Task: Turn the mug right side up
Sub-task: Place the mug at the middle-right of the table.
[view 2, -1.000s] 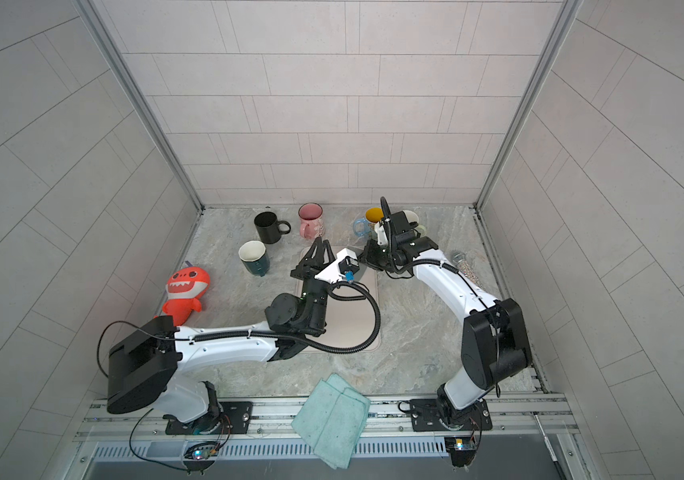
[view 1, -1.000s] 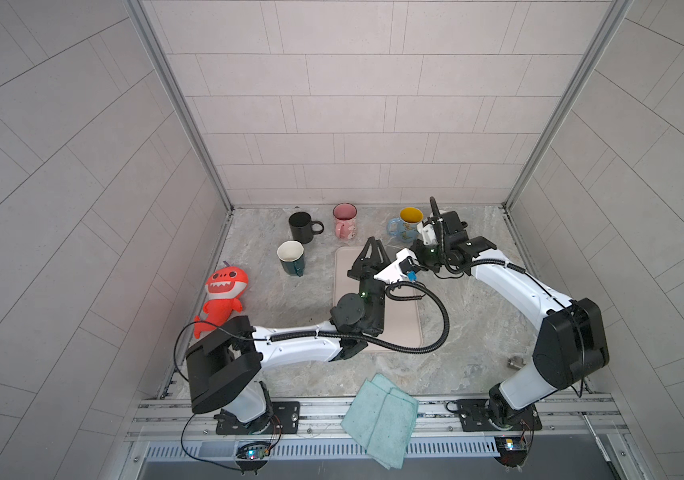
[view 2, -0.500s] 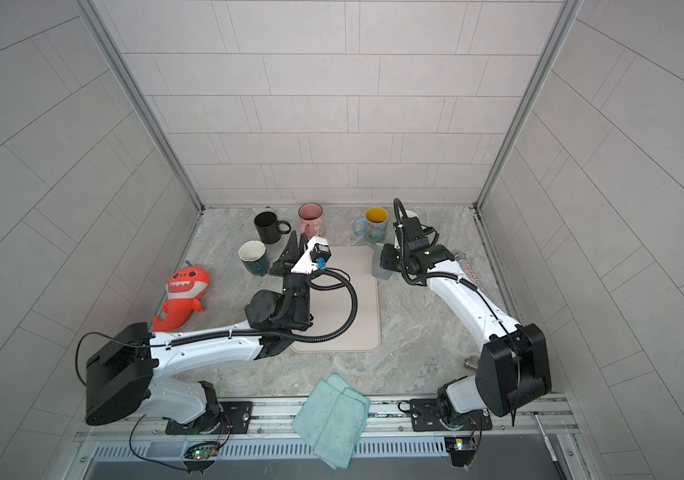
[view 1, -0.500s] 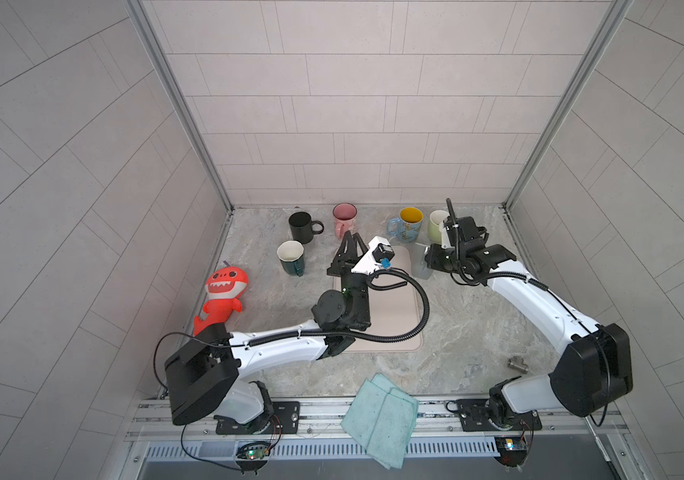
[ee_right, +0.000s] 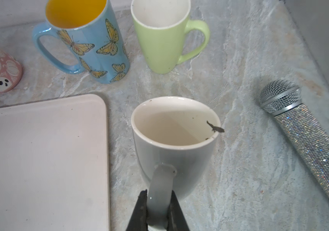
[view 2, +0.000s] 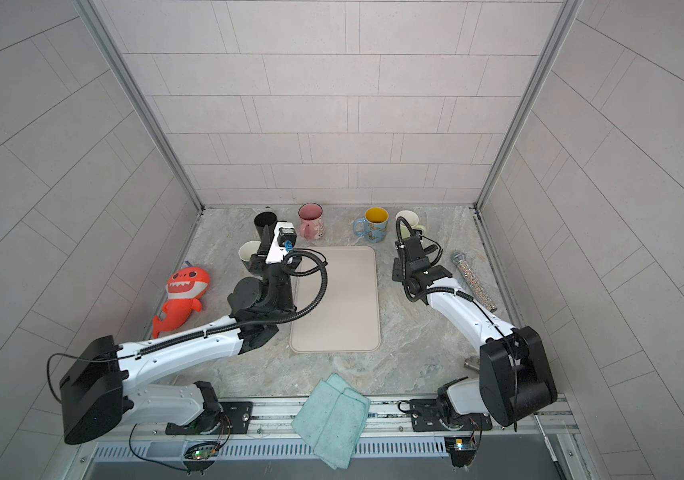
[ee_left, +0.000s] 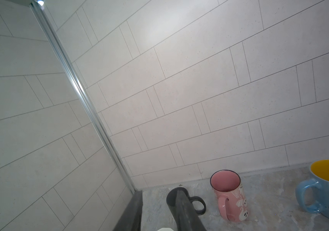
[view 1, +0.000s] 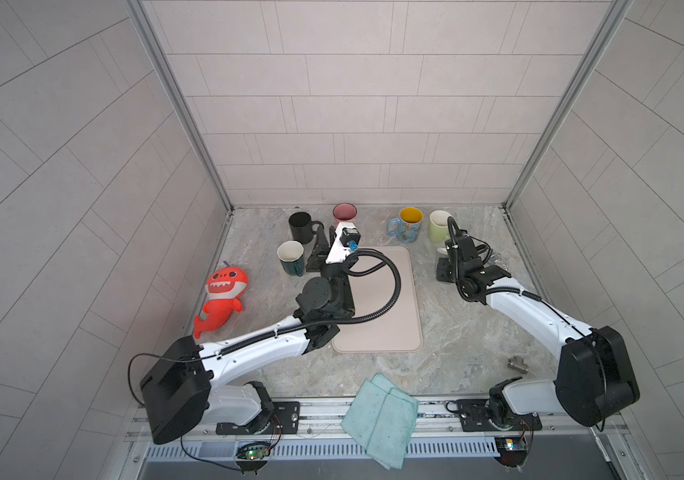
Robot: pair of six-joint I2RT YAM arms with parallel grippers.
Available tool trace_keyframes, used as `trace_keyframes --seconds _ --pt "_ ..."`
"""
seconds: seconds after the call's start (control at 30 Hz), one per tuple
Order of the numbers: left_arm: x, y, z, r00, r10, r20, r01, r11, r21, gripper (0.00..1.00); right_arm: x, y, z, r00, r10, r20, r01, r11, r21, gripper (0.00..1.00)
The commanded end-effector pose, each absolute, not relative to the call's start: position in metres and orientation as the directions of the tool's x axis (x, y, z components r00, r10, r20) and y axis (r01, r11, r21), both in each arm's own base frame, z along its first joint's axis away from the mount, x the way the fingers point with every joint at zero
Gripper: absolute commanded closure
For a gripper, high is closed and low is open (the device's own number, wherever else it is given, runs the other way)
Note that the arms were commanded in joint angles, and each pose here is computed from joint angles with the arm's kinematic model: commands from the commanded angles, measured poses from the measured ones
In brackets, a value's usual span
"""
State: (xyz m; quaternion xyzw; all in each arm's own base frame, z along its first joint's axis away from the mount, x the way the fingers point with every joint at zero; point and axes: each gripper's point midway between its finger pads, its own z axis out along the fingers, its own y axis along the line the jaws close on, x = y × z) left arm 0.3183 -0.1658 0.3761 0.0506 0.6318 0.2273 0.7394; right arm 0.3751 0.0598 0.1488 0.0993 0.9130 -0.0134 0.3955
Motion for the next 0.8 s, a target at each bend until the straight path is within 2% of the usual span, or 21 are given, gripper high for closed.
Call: trace_keyframes --seconds 0.0,0.2,0.77 --pt "0.323 -0.146 0.374 0.061 0.265 -0.962 -0.240 0.940 0.244 0.68 0.394 0.048 0.198 -0.475 0.144 -0.868 0.223 0.974 0.040 1.00" --pt "0.332 -0.125 0.369 0.002 0.219 -0.976 -0.228 0.950 0.213 0.68 0.395 0.051 0.190 -0.390 0.086 -0.917 0.199 0.980 0.007 1.00" --pt "0.346 -0.119 0.347 -0.077 0.150 -0.986 -0.191 0.968 0.162 0.68 0.387 0.067 0.143 -0.350 0.098 -0.932 0.129 0.990 0.056 1.00"
